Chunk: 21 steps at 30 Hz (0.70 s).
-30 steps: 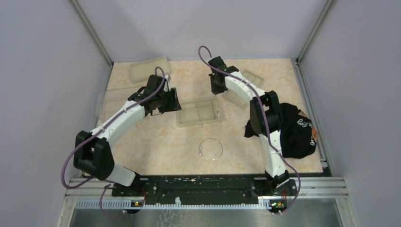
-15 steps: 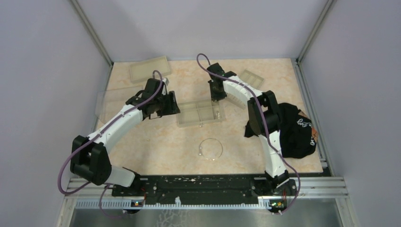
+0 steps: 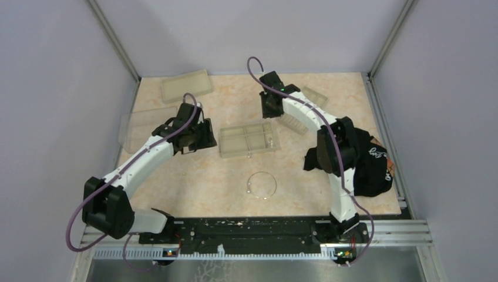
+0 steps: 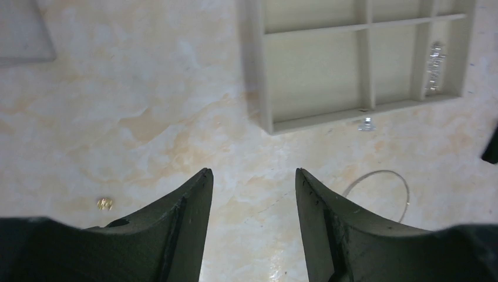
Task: Organize the mixed jewelry
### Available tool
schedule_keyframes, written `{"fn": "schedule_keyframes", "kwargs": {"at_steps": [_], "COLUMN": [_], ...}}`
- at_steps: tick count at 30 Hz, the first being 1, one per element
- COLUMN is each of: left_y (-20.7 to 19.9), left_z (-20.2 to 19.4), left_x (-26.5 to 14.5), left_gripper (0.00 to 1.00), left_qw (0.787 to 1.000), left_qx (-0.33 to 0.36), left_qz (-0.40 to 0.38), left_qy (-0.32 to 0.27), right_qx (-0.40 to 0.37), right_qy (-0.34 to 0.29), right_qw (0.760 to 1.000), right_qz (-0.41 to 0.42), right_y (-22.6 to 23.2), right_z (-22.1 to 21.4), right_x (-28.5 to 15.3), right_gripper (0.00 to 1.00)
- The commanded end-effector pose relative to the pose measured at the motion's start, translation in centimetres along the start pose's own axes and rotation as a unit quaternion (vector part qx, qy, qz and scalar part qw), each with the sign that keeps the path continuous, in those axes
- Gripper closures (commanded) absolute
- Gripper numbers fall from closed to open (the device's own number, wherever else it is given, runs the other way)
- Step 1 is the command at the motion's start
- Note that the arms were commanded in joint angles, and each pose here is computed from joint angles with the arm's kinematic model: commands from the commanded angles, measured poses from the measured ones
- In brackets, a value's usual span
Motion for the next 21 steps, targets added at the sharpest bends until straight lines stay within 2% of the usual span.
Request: {"fn": "schedule_keyframes", "kwargs": {"at_steps": [1, 4, 9, 15, 21], "left_y": [3.6, 6.0, 7.6, 9.4, 10.5], "left_z": [-2.9, -5.0, -7.9, -9.2, -9.2], "left_x": [-1.2, -1.8, -2.1, -1.1, -0.8], "left_gripper": [0.39, 0.39, 0.39, 0.4, 0.41], "left_qw": [0.992, 0.975, 0.953, 0.939, 0.931], "left_qx": [-0.046, -0.109, -0.191, -0.221, -0.245], "left_qz": [0.113, 0.188, 0.23, 0.251, 0.26], "left_qy": [0.031, 0.054, 0.059, 0.083, 0.073], "right_qx": [0.023, 0.031, 0.035, 0.034, 0.032], "right_qy": [-0.118, -0.118, -0.109, -0.097, -0.096], "right_qw": [0.992, 0.992, 0.993, 0.994, 0.994], "right_qz": [0.029, 0.027, 0.022, 0.037, 0.039], "right_y": [0.6, 0.0, -0.6, -0.1, -0.1], "right_z": [3.8, 2.6, 1.2, 1.0, 1.1], "right_x": [-8.3, -9.2, -9.4, -8.9, -8.8], "right_gripper": [0.74, 0.73, 0.73, 0.73, 0.73]}}
Point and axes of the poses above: each gripper's point midway between its finger pads, its own x axis out along the fingers, its own y axis along the line the jaws close on, z = x × y, the point moved 6 cm from there along -x, back along the fingers, and after that the axes turned 2 degrees about x, right-handed, at the moved point
